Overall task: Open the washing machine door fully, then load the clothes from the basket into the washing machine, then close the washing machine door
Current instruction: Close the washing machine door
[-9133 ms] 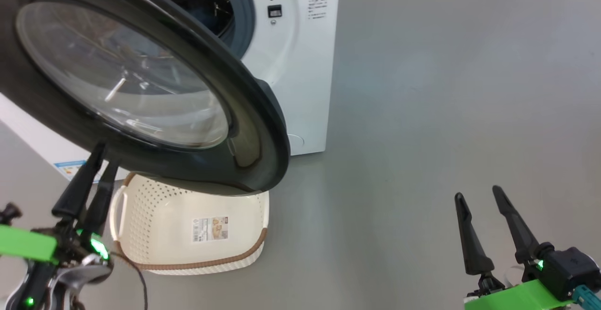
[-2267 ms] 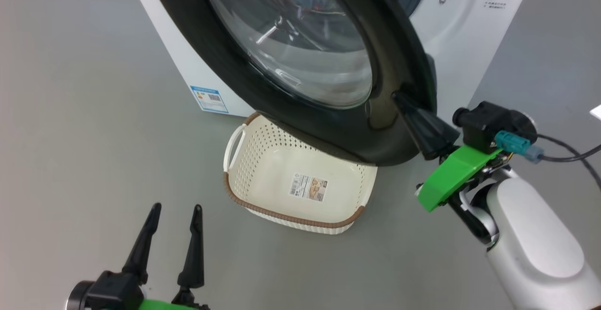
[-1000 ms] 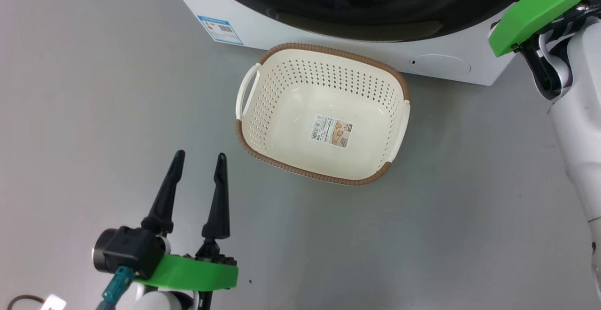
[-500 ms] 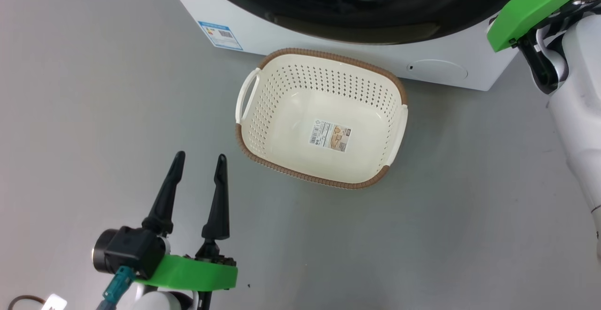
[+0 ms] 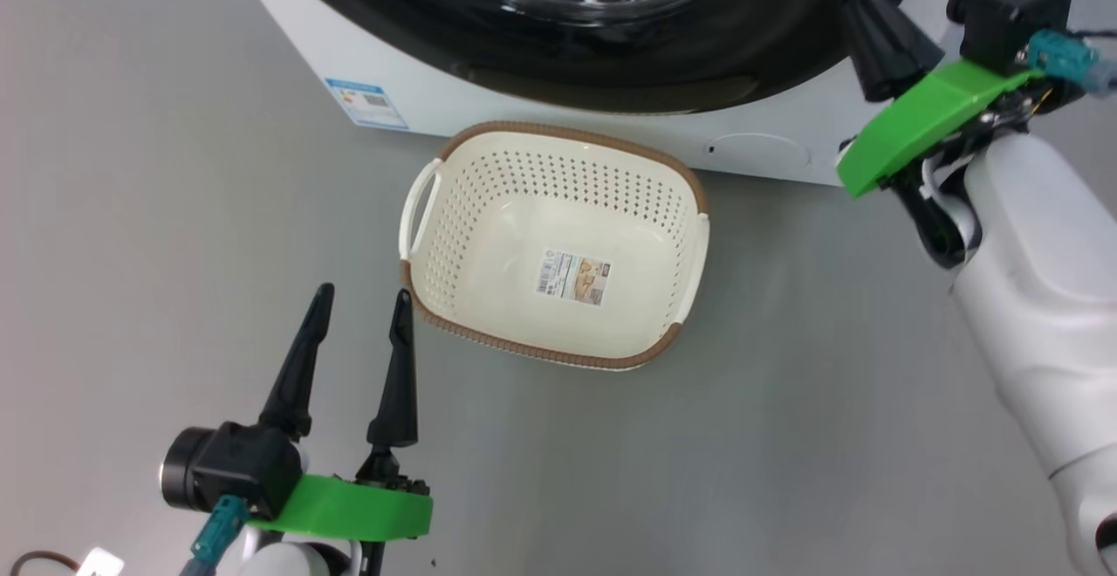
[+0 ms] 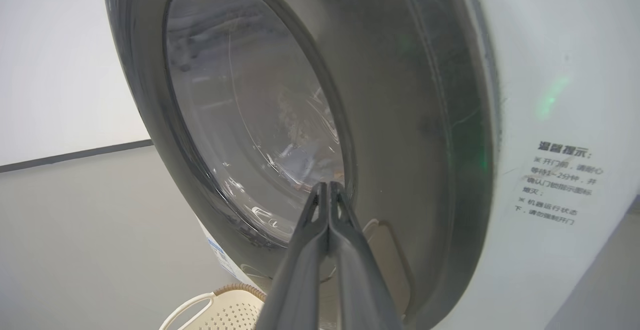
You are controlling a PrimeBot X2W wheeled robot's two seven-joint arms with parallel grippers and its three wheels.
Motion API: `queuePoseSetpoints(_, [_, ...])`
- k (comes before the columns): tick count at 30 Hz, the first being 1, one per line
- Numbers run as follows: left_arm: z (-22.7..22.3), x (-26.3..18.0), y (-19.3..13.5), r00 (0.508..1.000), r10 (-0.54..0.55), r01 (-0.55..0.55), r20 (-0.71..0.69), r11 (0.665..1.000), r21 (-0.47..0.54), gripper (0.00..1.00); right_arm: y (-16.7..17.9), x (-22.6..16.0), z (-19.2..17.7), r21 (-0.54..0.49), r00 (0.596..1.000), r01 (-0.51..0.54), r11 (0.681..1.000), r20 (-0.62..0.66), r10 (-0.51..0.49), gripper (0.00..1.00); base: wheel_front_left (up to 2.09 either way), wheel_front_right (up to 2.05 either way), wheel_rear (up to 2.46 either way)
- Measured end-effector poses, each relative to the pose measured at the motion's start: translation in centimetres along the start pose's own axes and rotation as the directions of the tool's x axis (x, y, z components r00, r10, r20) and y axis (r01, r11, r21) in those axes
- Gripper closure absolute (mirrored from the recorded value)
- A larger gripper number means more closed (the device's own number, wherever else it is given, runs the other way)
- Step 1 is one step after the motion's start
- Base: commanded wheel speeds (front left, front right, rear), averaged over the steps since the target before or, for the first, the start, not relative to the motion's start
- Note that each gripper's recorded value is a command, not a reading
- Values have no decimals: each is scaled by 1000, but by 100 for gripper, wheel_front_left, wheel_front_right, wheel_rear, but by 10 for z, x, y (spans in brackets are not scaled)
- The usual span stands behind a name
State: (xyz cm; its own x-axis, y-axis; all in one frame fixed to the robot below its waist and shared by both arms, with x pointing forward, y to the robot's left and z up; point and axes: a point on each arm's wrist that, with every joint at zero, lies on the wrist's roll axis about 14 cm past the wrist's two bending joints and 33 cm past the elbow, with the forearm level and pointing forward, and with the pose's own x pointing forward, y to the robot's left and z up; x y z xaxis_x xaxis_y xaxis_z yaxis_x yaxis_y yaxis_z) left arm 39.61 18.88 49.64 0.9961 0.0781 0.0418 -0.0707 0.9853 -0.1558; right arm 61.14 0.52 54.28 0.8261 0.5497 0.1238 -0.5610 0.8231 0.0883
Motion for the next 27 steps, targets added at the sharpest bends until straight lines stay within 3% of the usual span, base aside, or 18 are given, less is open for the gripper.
queuePoseSetpoints(9, [8,0,-11,998,-51,50,23,999,14,0,-8,-54,-3,27,999,51,998,5,-51,100,0,0,0])
queuePoseSetpoints(10, [8,-1,-12,998,-57,56,23,998,17,0,-12,-62,-4,26,998,65,998,2,-65,92,0,0,0])
queuePoseSetpoints(11, [7,-2,-13,998,-60,60,19,998,17,0,-16,-69,-5,27,997,82,996,1,-82,74,0,0,0])
queuePoseSetpoints(12, [6,-3,-14,998,-65,64,16,998,15,0,-19,-77,-7,24,996,95,995,-1,-95,52,0,0,0])
queuePoseSetpoints(13, [7,-3,-16,997,-70,69,16,997,14,0,-22,-84,-7,17,994,109,994,-3,-108,17,0,0,0])
queuePoseSetpoints(14, [8,-4,-17,997,-74,73,17,997,14,0,-24,-91,-8,18,993,122,992,-2,-122,0,0,0,0])
queuePoseSetpoints(27, [15,-15,-27,993,-120,120,10,993,23,0,-27,-166,8,51,964,259,965,55,-262,0,0,0,0])
